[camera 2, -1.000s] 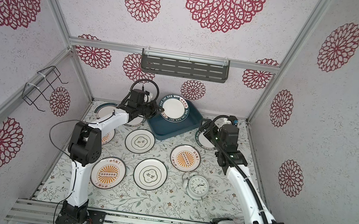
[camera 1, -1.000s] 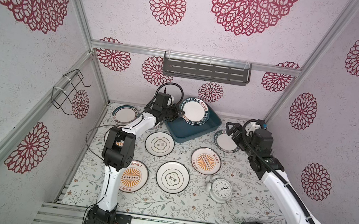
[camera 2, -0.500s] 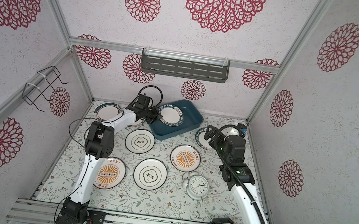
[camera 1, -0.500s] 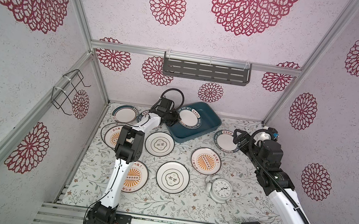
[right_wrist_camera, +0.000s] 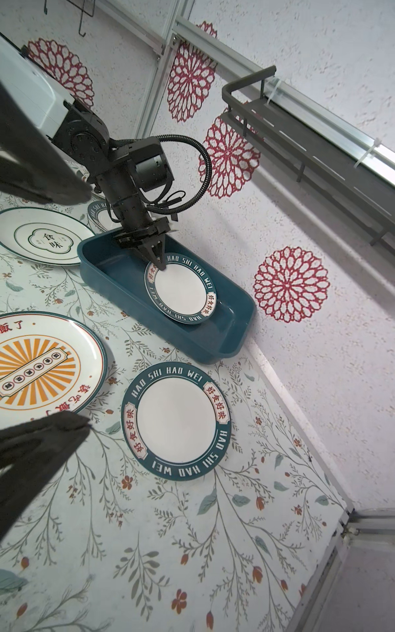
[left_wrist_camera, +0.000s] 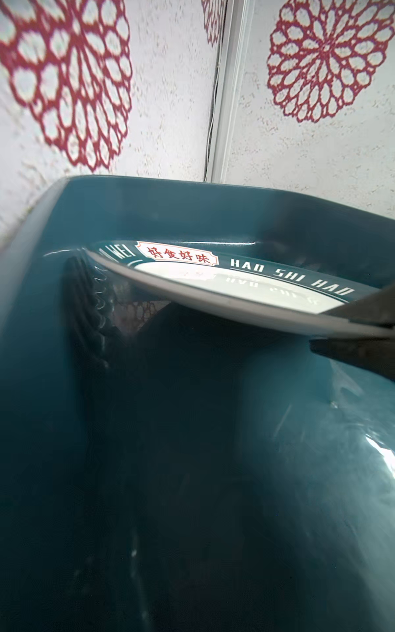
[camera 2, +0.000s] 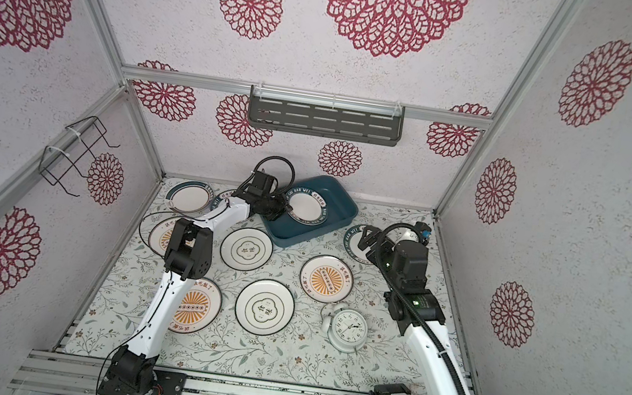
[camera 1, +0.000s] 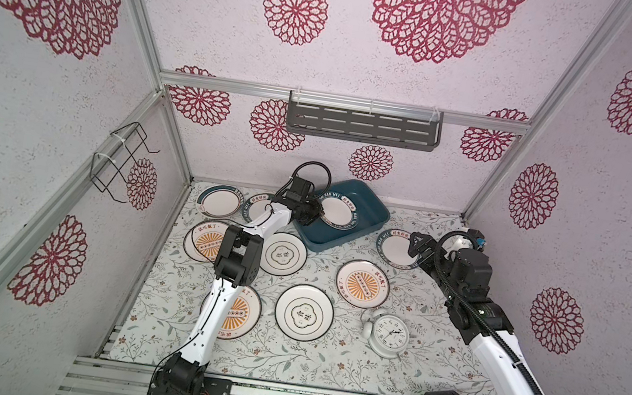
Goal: Place the plates into the plastic bin on the countertop
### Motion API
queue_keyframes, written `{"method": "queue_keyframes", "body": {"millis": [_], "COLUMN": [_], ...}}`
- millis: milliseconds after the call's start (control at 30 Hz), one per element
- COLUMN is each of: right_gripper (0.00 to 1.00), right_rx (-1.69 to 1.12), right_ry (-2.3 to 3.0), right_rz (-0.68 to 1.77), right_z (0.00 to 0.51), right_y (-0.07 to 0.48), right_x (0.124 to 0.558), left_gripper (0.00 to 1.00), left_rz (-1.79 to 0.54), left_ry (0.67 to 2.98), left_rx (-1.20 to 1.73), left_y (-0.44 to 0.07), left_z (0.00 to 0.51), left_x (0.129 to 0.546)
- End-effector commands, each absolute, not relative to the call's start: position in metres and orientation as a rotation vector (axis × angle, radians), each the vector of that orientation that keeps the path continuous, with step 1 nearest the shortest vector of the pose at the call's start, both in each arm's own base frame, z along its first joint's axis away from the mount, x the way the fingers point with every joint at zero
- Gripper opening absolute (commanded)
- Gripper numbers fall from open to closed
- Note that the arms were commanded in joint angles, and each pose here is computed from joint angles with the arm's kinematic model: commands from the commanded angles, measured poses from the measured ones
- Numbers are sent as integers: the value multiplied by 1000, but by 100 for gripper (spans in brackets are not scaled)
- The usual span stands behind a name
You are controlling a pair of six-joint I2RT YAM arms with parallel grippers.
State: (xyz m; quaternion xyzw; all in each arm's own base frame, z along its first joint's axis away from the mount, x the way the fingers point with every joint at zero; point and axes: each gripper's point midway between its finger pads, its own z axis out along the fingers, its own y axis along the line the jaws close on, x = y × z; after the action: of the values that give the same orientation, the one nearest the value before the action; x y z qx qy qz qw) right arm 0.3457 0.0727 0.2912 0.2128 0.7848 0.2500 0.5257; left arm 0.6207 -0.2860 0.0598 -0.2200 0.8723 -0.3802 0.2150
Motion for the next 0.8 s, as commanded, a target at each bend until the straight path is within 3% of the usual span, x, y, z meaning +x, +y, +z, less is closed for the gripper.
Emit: {"method": "queue_keyframes", "body": {"millis": [0,267,567,767], "right_gripper": [99,99,99,99], "right_rx": [524,535,552,559], "right_ry": [1810,1816,1823,1828], "right_rz": [605,600,605,605], "right_z": [309,306,300,296], "right_y": [68,68,68,68], "right_x": [345,348,349,349], "left_gripper": [8,26,59,70], "left_rz": [-1104,-1121,-1010,-894], "left_ry": [2363,2374,2404,2427], "left_rx": [-589,-578,-547,-511], "left_y": [-293,-299,-288,-278], "left_z": [76,69,72,78], "left_x": [629,627,623,616]}}
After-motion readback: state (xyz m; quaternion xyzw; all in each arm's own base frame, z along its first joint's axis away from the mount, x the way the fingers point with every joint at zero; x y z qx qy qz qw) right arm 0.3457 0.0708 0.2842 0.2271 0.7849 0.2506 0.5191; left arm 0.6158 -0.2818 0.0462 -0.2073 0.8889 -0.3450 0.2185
